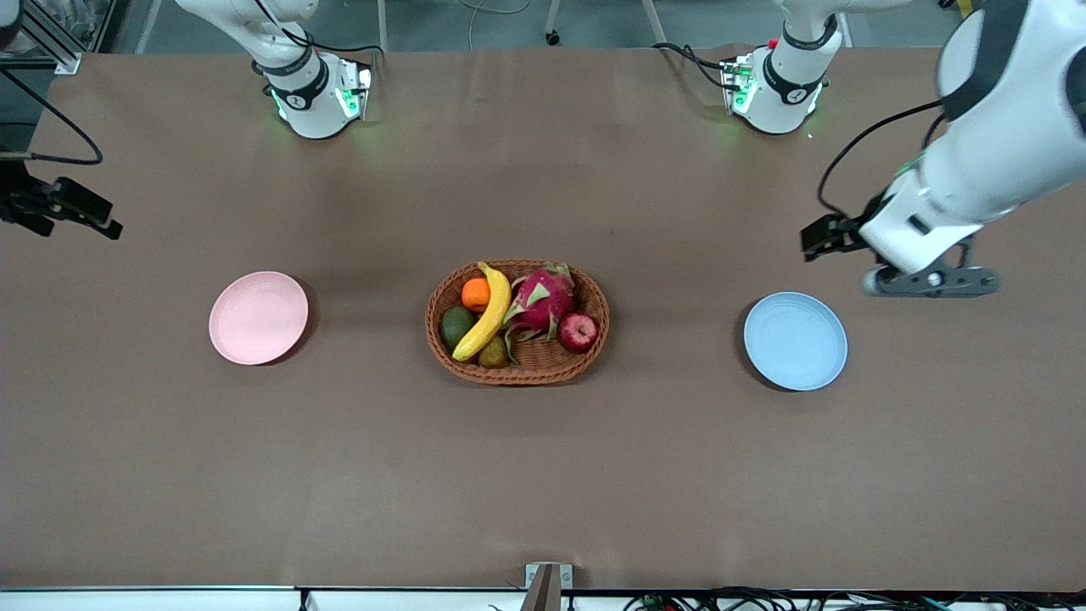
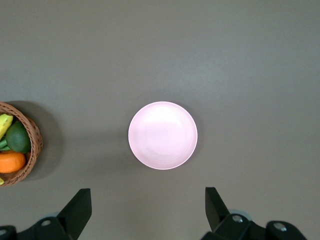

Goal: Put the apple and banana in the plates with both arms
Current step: 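Move the left gripper toward the apple while the right gripper reaches the banana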

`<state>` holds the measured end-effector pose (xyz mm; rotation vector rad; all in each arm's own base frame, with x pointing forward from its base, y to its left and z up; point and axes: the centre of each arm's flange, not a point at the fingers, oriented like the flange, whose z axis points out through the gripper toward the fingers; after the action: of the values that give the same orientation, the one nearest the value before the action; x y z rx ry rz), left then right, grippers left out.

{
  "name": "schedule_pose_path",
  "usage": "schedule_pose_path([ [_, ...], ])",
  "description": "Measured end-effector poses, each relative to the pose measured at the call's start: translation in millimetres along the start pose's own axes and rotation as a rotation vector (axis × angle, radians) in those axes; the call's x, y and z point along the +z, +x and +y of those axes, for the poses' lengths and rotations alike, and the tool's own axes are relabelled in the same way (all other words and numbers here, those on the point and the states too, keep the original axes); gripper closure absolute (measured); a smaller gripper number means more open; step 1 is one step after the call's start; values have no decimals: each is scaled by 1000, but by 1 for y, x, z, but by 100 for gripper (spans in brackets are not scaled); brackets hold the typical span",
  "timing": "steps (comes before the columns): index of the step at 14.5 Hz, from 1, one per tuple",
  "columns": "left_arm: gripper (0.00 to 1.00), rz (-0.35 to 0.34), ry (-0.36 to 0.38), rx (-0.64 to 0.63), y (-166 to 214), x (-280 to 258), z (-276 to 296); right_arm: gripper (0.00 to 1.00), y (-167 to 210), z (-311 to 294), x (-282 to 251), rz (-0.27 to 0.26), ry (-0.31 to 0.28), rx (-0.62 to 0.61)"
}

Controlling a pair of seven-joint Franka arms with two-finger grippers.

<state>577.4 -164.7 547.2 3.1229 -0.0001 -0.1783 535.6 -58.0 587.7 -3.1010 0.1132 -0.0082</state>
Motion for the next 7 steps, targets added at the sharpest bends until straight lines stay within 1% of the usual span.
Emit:
schedule_pose_path([
  [2,0,-13,-1,-56,9,24,25,0,13,-18,27,-45,5,-32],
  [3,0,-17,-3,-82,14,36,35,0,20,-37,43,-62,11,-63],
  [5,0,-24,-9,-135,26,63,52,0,32,-89,74,-78,20,-127],
  [7,0,-24,-22,-229,35,92,77,0,39,-144,105,-84,23,-104],
])
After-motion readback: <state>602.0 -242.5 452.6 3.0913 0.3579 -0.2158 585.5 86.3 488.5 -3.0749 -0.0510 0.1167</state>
